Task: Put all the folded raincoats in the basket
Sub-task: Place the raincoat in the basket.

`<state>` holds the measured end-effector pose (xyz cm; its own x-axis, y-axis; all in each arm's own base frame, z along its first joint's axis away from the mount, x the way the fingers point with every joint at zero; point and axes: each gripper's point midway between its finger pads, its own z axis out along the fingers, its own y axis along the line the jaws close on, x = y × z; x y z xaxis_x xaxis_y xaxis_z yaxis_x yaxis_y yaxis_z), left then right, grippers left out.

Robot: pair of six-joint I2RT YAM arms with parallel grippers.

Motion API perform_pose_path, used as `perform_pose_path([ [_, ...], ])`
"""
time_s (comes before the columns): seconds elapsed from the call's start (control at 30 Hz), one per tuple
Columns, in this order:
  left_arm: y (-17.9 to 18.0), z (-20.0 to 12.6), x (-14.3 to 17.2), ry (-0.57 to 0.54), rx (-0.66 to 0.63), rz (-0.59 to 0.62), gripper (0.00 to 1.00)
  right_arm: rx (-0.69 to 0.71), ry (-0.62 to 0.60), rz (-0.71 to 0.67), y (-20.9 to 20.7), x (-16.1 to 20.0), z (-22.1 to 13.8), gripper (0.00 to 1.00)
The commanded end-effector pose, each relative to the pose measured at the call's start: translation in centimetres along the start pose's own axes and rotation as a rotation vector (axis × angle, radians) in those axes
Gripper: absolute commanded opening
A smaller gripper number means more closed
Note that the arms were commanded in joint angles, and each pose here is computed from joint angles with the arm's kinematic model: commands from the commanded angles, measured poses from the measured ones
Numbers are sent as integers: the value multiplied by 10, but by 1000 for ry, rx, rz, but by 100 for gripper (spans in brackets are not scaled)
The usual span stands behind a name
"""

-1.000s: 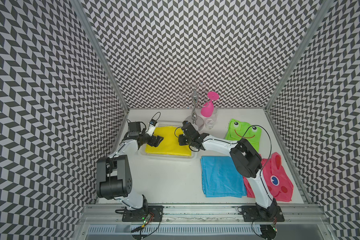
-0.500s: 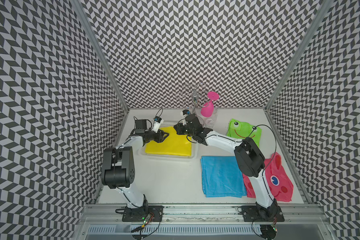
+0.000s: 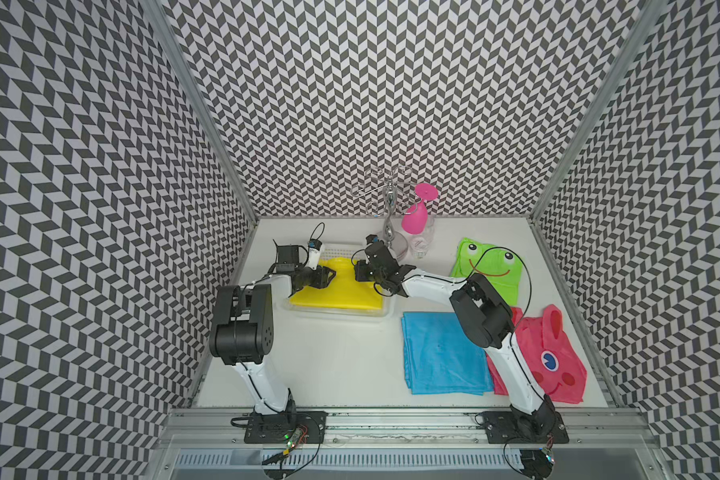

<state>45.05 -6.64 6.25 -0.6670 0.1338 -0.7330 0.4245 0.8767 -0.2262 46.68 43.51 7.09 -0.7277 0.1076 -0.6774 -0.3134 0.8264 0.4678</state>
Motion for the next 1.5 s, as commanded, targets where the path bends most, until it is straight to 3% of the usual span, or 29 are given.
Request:
perform_pose_path([
  [0.0, 19, 8, 50, 130, -62, -98, 56, 146, 20, -18, -35, 15, -5, 14],
  [0.1, 19, 8, 62, 155, -64, -88, 56, 162, 32, -19, -38, 17, -6, 13],
  [0.2, 13, 2, 55, 144, -45, -60, 58, 111, 25, -26, -23, 6, -13, 14],
  [0.53, -17, -69, -53, -49, -29, 153, 68, -105, -94, -46, 50, -64, -94, 26],
  [0.73, -56, -100, -77, -108, 83, 276, 69, -122, -143, -106, 57, -87, -154, 38],
  [0.93, -114, -108, -62, -127, 210, 448, 73, 30, -82, -216, 16, -57, -201, 53],
  [1.07, -166, -106, -41, -126, 339, 547, 74, 88, -48, -306, -14, -23, -230, 71],
  [1.17, -204, -101, -18, -141, 433, 609, 74, 229, -12, -245, -54, 3, -247, 100],
  [1.3, -245, -91, 12, -129, 457, 771, 75, 364, 32, -124, -98, 36, -267, 100],
  [1.47, -248, -65, 25, -130, 338, 958, 76, 501, 90, 114, -161, 79, -286, 100],
])
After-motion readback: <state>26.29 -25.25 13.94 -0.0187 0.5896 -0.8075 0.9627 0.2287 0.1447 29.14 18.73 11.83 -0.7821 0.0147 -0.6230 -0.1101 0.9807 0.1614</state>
